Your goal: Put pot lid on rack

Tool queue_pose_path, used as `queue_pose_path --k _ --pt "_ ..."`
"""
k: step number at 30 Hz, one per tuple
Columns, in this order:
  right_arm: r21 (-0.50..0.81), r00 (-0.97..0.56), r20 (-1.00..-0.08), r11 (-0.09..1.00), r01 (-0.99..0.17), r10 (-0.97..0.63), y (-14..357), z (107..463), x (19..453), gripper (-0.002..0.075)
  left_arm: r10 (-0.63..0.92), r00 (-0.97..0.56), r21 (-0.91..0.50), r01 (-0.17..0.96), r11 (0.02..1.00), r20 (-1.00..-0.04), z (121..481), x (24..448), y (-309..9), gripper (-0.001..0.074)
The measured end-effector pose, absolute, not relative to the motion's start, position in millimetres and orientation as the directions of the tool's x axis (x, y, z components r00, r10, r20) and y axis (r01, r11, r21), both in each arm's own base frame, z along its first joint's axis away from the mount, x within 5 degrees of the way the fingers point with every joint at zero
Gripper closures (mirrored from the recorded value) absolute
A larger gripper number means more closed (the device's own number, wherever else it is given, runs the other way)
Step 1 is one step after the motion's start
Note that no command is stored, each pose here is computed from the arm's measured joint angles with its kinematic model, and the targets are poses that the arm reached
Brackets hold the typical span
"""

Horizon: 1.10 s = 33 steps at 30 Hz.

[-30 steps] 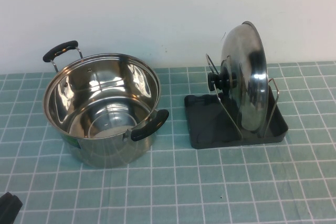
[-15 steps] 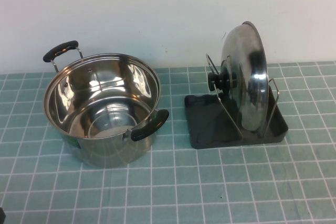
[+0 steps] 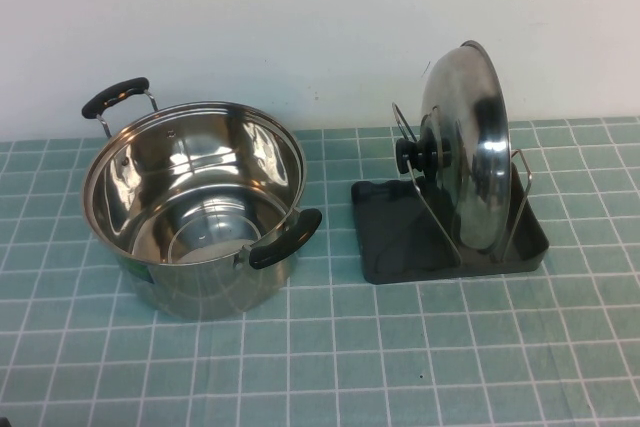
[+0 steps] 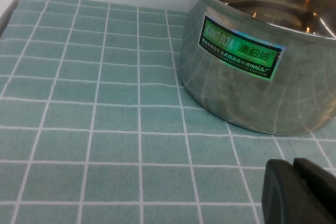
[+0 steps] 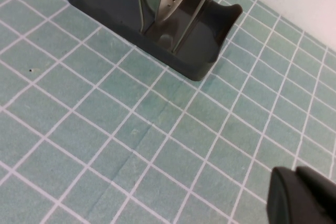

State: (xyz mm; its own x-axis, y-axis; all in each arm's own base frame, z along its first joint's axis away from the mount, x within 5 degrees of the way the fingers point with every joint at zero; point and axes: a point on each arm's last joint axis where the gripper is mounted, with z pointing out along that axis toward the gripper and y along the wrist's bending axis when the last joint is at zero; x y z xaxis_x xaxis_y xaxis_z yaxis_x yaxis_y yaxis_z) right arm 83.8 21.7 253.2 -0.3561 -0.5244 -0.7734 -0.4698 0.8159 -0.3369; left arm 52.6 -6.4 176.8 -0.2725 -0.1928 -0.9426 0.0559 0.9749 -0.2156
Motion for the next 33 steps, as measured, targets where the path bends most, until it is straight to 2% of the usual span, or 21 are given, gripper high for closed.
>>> queue_pose_path --k 6,14,33 --pt "-0.337 -0.356 -0.773 0.816 -0.470 -0.524 21.7 253.2 83.8 0.0726 -0.140 -0.268 -0.163 0.066 0.984 -0.953 176.8 52.6 -6.2 0.0736" --pt "-0.337 -0.356 -0.773 0.816 -0.470 -0.524 21.7 253.2 83.8 0.0726 -0.142 -0.259 -0.149 0.006 0.989 -0.955 176.8 52.9 -2.7 0.0736" --pt "-0.337 -0.356 -0.773 0.816 -0.470 -0.524 21.7 253.2 83.8 0.0726 -0.119 -0.258 -0.126 0.011 0.992 -0.959 176.8 52.9 -2.6 0.0736"
